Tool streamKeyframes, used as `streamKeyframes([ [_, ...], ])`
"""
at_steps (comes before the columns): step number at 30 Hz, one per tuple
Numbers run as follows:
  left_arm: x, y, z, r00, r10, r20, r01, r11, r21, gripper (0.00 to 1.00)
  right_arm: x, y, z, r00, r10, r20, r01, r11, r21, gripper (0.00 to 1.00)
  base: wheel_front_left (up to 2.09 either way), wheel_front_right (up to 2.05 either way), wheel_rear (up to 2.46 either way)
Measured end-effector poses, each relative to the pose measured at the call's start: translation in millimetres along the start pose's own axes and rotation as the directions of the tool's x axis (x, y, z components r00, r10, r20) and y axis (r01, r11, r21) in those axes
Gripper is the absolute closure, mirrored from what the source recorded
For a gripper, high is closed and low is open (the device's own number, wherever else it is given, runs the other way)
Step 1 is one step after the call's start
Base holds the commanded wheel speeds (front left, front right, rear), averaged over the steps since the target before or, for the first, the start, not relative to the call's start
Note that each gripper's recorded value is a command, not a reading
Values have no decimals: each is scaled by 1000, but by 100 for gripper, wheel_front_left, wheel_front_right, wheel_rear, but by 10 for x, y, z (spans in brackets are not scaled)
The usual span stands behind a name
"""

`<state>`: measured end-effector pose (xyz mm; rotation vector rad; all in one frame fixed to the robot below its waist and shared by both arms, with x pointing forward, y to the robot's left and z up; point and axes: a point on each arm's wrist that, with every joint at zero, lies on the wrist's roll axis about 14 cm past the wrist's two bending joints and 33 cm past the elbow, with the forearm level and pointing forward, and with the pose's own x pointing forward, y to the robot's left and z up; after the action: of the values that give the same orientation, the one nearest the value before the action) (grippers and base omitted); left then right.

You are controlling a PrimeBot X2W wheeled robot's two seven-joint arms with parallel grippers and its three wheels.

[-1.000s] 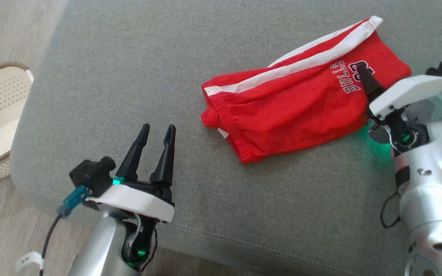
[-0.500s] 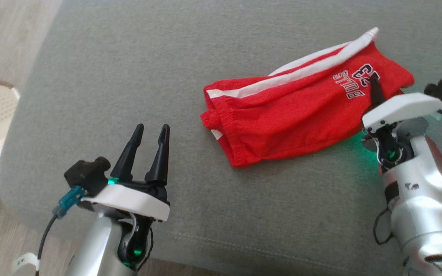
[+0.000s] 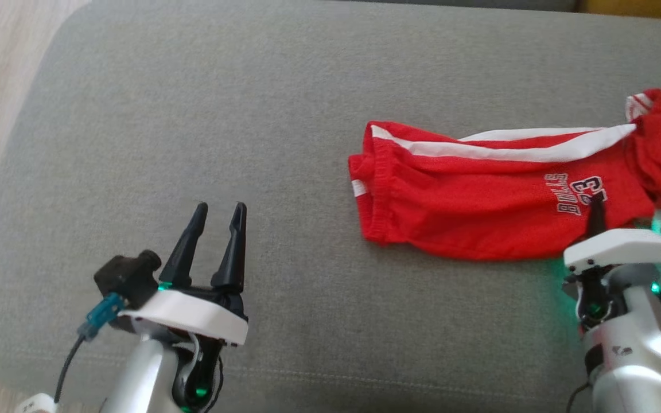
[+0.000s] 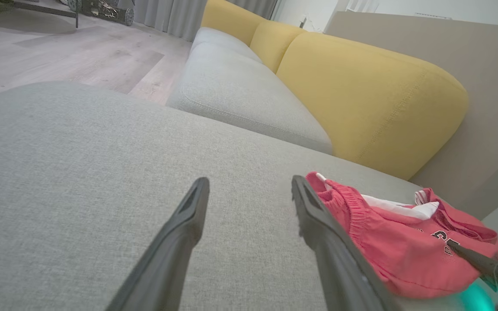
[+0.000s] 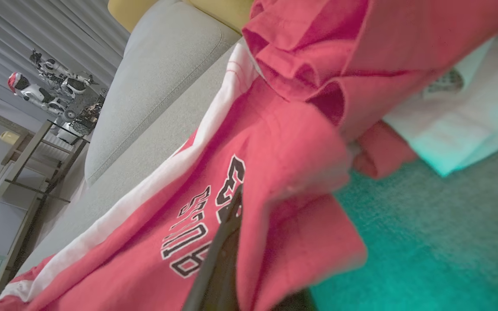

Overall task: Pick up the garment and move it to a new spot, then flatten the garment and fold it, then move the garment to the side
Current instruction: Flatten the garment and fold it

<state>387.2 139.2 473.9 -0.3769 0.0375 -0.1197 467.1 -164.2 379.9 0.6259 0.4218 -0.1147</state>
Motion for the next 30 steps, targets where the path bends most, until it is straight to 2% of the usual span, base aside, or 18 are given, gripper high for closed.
streamKeyframes([
  [4, 16, -49, -16, 1000, -16, -5, 16, 1000, 5, 0, -9, 144, 49, 999, 47, 16, -47, 999, -17, 100, 0, 0, 0],
  [9, -5, -55, 7, 1000, -18, 1, 18, 1000, 7, 0, -8, 696, 220, 975, 206, 82, -203, 978, -37, 100, 0, 0, 0],
  [13, -40, -30, 56, 1000, -9, 15, 9, 1000, 10, 0, -87, 1151, 218, 936, 339, 92, -334, 940, -73, 100, 0, 0, 0],
  [14, -40, -30, 56, 1000, -9, 15, 9, 1000, 10, 0, -87, 1151, 218, 936, 339, 92, -334, 940, -73, 100, 0, 0, 0],
  [18, -85, 4, 104, 1000, 4, 28, -4, 1000, 13, 0, -252, 1542, 58, 885, 462, 53, -453, 882, -129, 100, 0, 0, 0],
  [24, -164, 66, 142, 999, 27, 40, -28, 1000, 14, 0, -446, 1723, -314, 847, 528, -55, -530, 834, -150, 100, 0, 0, 0],
  [30, -229, 110, 118, 998, 45, 34, -46, 999, 12, 0, -562, 1912, -527, 804, 580, -130, -594, 786, -171, 100, 0, 0, 0],
])
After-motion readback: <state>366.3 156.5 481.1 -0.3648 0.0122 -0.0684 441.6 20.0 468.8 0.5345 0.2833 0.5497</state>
